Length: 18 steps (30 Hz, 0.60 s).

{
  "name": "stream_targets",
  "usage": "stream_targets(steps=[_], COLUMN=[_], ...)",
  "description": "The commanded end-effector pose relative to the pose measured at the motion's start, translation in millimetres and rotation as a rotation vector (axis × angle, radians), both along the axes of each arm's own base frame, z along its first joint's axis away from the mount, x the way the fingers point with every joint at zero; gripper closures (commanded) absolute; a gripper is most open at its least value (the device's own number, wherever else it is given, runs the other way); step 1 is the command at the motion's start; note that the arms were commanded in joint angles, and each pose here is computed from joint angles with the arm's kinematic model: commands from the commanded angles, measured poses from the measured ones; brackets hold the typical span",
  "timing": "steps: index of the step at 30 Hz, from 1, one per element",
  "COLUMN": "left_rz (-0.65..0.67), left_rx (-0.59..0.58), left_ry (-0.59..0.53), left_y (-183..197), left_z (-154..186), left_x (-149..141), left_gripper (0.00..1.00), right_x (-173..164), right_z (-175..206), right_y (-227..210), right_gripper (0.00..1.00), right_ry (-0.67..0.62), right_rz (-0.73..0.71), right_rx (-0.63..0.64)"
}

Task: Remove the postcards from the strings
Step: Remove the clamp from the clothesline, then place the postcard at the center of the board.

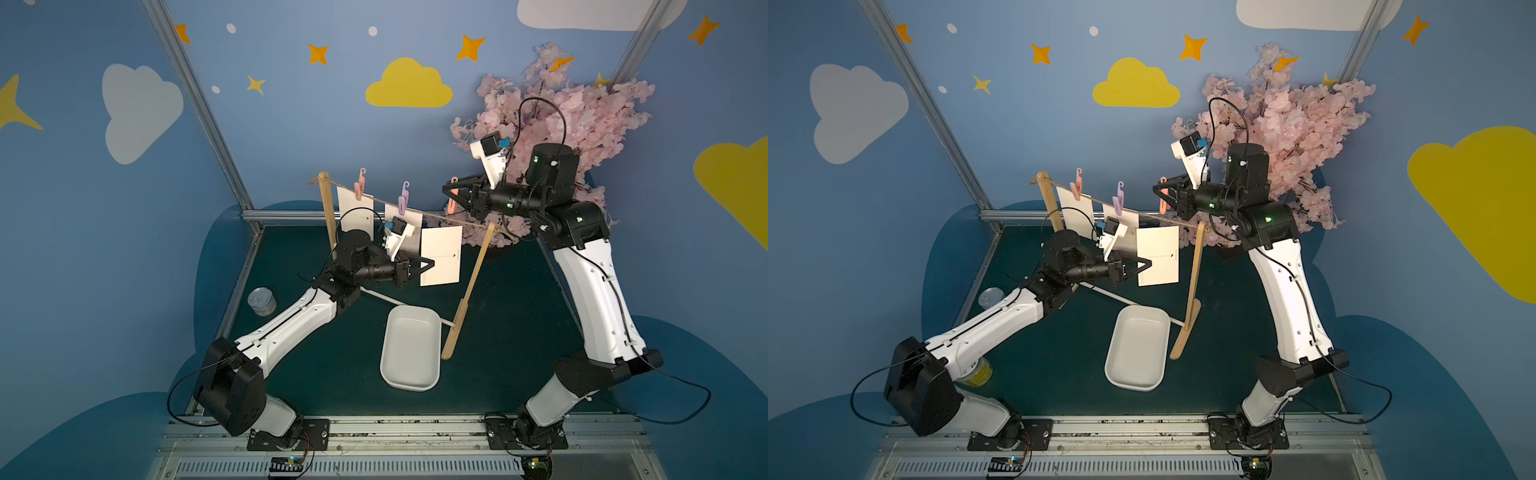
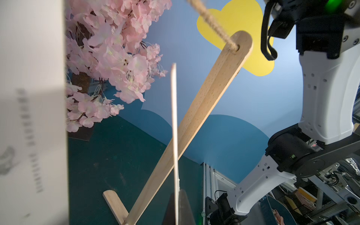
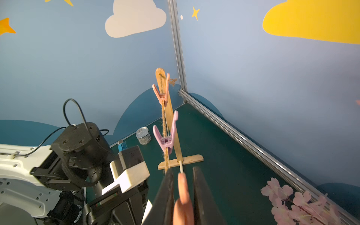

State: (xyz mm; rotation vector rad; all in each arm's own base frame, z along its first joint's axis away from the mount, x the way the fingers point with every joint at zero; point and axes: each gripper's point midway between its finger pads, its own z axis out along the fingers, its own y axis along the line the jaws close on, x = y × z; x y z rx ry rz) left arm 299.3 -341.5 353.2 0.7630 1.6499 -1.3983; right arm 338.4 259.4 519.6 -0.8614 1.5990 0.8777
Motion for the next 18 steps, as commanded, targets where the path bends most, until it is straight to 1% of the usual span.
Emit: stream_targets(steps=[1, 6, 9, 13, 15, 18], left_rz=[0.02, 0.064, 0.094, 0.161, 0.193, 0.253], left_rx=[-0.042, -0.032, -0.004, 0.016, 0.006, 0.014], left_ry=[-0.054, -0.045, -0.017, 0.037, 0.065, 0.097], left_y=[9.6, 26.8, 40.3, 62.6, 75.0, 93.3], left_z=[22.0, 20.3, 13.7, -1.8, -12.1, -28.3], left_x=[-12.6, -28.5, -41.9, -59.7, -70.6, -82.7], left_gripper=[0.97, 0.97, 0.97, 0.97, 0.97, 0.97], right_x=[-46.6, -94.6, -121.7, -143.7, -149.8, -160.6], right_z=[30.2, 24.1, 9.5, -24.5, -48.9, -84.5], right_y=[-3.9, 0.7, 7.7, 16.8, 22.5, 31.4], right_gripper=[1.0, 1.0, 1.0, 1.0, 1.0, 1.0], right_ry=[-0.073, -0.103, -0.097, -0.08, -0.058, -0.015], right_rz=[0.057, 0.118, 0.16, 0.164, 0.152, 0.178], right_rx=[0.036, 0.026, 0.009, -0.06, -0.099, -0.128])
